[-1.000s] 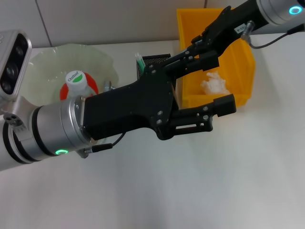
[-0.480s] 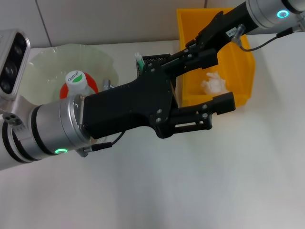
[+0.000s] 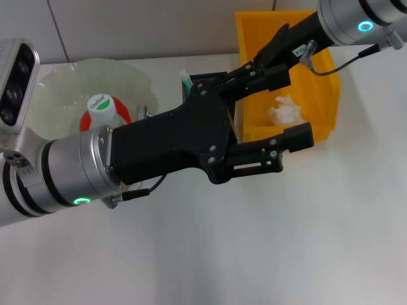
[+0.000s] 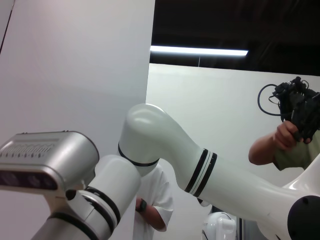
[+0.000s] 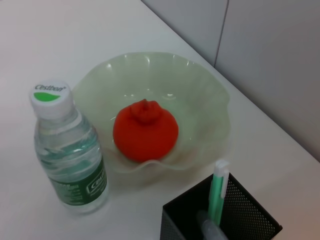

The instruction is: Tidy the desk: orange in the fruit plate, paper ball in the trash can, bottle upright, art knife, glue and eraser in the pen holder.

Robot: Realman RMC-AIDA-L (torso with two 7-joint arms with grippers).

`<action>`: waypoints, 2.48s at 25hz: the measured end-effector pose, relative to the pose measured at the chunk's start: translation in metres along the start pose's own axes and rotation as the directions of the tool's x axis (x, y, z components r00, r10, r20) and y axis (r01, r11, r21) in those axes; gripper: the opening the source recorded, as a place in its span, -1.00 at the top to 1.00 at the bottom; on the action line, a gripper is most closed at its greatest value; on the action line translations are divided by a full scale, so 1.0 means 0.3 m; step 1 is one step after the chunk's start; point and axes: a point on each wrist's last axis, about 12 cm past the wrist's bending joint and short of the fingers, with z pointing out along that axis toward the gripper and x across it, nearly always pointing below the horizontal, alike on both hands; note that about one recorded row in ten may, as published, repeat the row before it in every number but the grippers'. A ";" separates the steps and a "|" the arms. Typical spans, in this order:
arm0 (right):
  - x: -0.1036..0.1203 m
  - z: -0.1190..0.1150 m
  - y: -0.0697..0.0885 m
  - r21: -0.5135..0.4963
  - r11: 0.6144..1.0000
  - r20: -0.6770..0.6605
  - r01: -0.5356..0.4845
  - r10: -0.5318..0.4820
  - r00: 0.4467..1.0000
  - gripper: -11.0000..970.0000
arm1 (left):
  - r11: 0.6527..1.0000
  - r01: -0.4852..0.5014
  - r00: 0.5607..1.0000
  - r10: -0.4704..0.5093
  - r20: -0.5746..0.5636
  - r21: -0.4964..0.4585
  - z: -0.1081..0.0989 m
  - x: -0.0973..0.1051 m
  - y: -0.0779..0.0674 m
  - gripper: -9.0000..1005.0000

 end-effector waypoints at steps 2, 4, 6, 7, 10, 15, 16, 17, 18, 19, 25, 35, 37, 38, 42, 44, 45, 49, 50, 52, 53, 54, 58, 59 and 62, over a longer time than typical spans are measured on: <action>0.003 0.007 -0.002 0.000 1.000 0.000 -0.006 0.006 1.000 0.69 | 1.000 0.000 1.000 0.000 0.000 0.000 0.000 0.000 0.000 -0.64; 0.005 0.014 -0.004 -0.003 1.000 -0.002 -0.009 0.009 1.000 0.69 | 1.000 0.000 1.000 0.000 0.000 0.000 0.000 0.000 0.000 -0.64; 0.005 0.018 -0.004 -0.005 1.000 -0.004 -0.010 0.010 1.000 0.69 | 1.000 0.000 1.000 0.000 0.000 0.001 0.000 0.000 0.000 -0.64; 0.005 0.020 -0.005 -0.003 1.000 -0.007 -0.010 0.010 1.000 0.69 | 1.000 0.000 1.000 0.000 0.000 0.001 0.000 0.000 0.000 -0.64; 0.007 0.027 -0.010 0.011 1.000 -0.017 -0.007 0.007 1.000 0.69 | 1.000 0.000 1.000 0.000 0.000 0.001 0.000 0.000 -0.001 -0.64; 0.005 0.042 -0.009 0.020 1.000 -0.024 0.010 -0.010 1.000 0.69 | 1.000 0.001 1.000 -0.001 -0.001 0.003 0.001 0.001 -0.001 -0.64; 0.005 0.042 -0.009 0.020 1.000 -0.024 0.010 -0.010 1.000 0.69 | 1.000 0.001 1.000 -0.001 -0.001 0.003 0.001 0.001 -0.001 -0.64; 0.004 0.043 -0.009 0.022 1.000 -0.024 0.012 -0.011 1.000 0.69 | 1.000 0.001 1.000 -0.001 -0.001 0.003 0.001 0.001 -0.002 -0.64; 0.003 0.043 -0.009 0.023 1.000 -0.023 0.013 -0.013 1.000 0.69 | 1.000 0.001 1.000 -0.001 -0.001 0.003 0.001 0.001 -0.002 -0.64; 0.002 0.043 -0.009 0.023 1.000 -0.022 0.014 -0.014 1.000 0.69 | 1.000 0.001 1.000 -0.001 -0.001 0.004 0.001 0.001 -0.002 -0.64; -0.008 0.043 -0.012 0.033 0.999 -0.014 0.020 -0.019 1.000 0.69 | 1.000 0.000 1.000 0.000 0.000 0.003 0.001 0.000 -0.001 -0.64; -0.033 0.053 -0.001 0.035 0.999 0.009 0.034 -0.034 0.999 0.69 | 1.000 -0.003 1.000 0.003 0.001 0.001 0.000 -0.001 0.000 -0.64; -0.036 0.054 -0.001 0.037 0.999 0.010 0.037 -0.038 0.999 0.68 | 1.000 -0.003 1.000 0.003 0.000 0.001 0.000 -0.002 0.000 -0.64; -0.038 0.056 -0.001 0.040 0.998 0.012 0.040 -0.040 0.999 0.68 | 1.000 -0.004 1.000 0.004 0.000 0.001 0.000 -0.001 0.000 -0.64; -0.045 0.056 -0.001 0.045 0.998 0.023 0.053 -0.054 0.998 0.50 | 1.000 -0.007 1.000 0.007 -0.003 0.001 -0.001 -0.001 0.001 -0.64; -0.048 0.055 0.001 0.043 0.997 0.029 0.064 -0.065 0.997 0.38 | 1.000 -0.007 1.000 0.007 -0.005 -0.001 -0.002 -0.001 0.002 -0.64; -0.049 0.054 0.001 0.043 0.997 0.032 0.069 -0.070 0.997 0.32 | 1.000 -0.008 1.000 0.008 -0.005 -0.002 -0.002 -0.001 0.002 -0.64; -0.052 0.049 0.003 0.035 0.996 0.055 0.082 -0.084 0.995 0.13 | 1.000 -0.009 1.000 0.009 -0.006 -0.005 -0.003 -0.002 0.003 -0.64; -0.051 0.047 0.003 0.030 0.996 0.064 0.084 -0.085 0.994 0.09 | 1.000 -0.010 1.000 0.010 -0.006 -0.005 -0.003 -0.002 0.004 -0.64; -0.049 0.037 0.006 0.025 0.995 0.085 0.093 -0.095 0.992 -0.01 | 1.000 -0.015 1.000 0.015 -0.006 -0.007 -0.005 -0.002 0.005 -0.64; -0.047 0.029 0.006 0.028 0.995 0.094 0.097 -0.099 0.991 -0.05 | 1.000 -0.017 1.000 0.017 -0.007 -0.009 -0.007 -0.002 0.005 -0.64; -0.042 0.022 0.007 0.034 0.994 0.098 0.101 -0.104 0.990 -0.10 | 1.000 -0.019 1.000 0.019 -0.007 -0.012 -0.009 -0.002 0.006 -0.64; -0.013 0.002 0.006 0.059 0.992 0.100 0.108 -0.113 0.989 -0.35 | 0.999 -0.022 1.000 0.022 -0.005 -0.029 -0.020 -0.005 0.013 -0.64; -0.005 0.001 0.005 0.062 0.993 0.098 0.105 -0.111 0.989 -0.41 | 0.999 -0.023 1.000 0.023 -0.004 -0.033 -0.022 -0.007 0.014 -0.64; 0.023 -0.003 0.001 0.064 0.994 0.093 0.093 -0.099 0.991 -0.55 | 0.998 -0.028 1.000 0.028 0.000 -0.048 -0.032 -0.010 0.018 -0.64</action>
